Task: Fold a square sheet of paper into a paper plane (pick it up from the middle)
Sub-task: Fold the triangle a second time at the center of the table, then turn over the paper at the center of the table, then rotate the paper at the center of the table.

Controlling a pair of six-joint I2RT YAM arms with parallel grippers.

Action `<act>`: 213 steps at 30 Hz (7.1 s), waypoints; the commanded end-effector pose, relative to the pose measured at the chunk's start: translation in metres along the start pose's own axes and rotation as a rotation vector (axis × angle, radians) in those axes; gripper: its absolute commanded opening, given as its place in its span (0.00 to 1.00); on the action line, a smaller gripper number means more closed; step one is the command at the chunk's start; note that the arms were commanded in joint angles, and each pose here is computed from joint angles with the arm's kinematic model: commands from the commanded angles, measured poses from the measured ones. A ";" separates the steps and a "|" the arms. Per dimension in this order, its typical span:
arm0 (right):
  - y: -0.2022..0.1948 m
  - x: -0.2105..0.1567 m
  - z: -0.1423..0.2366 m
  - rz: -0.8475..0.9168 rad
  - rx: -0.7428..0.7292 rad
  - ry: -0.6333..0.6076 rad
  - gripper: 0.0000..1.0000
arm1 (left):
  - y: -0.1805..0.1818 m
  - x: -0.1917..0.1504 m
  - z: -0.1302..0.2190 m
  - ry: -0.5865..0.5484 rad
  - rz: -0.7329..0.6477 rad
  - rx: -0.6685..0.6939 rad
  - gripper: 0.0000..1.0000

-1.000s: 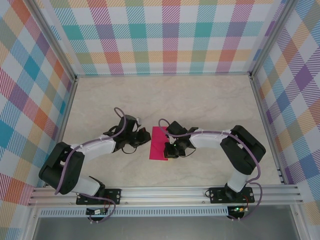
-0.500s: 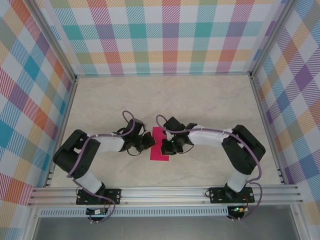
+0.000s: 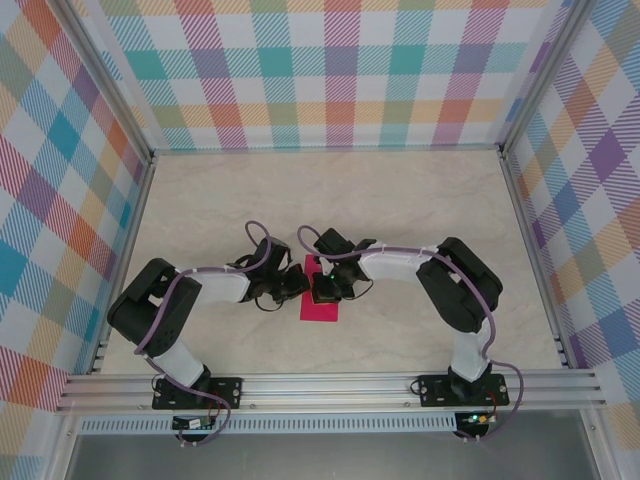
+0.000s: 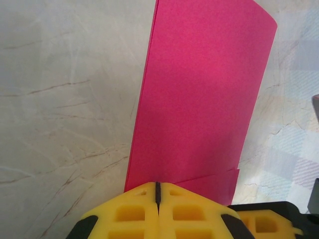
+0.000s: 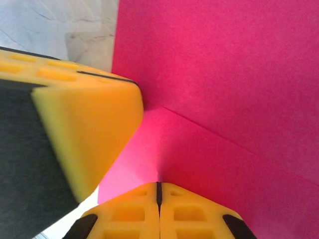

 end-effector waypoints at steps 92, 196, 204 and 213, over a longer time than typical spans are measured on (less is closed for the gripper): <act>-0.050 0.024 0.036 0.086 0.156 -0.104 0.09 | -0.044 -0.023 0.008 0.027 -0.048 -0.135 0.51; 0.106 0.091 0.010 0.010 0.018 -0.180 0.70 | 0.055 0.040 0.221 -0.583 0.244 0.512 1.00; 0.101 0.090 -0.026 0.069 -0.034 -0.094 0.66 | 0.058 0.040 0.213 -0.560 0.249 0.496 1.00; 0.073 0.068 -0.047 0.156 -0.129 0.011 0.66 | 0.054 0.044 0.201 -0.507 0.237 0.481 1.00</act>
Point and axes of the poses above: each hand's point on the last joint's axis, 136 mm out from that joint toward the fingers, its own z axis back along the fingers, its own y axis along the line the jaws close on, x = y × z, the point moved 5 cm from there along z, back along the fingers, and after that the axes turned 7 degrees about z, right-handed, at the moved point
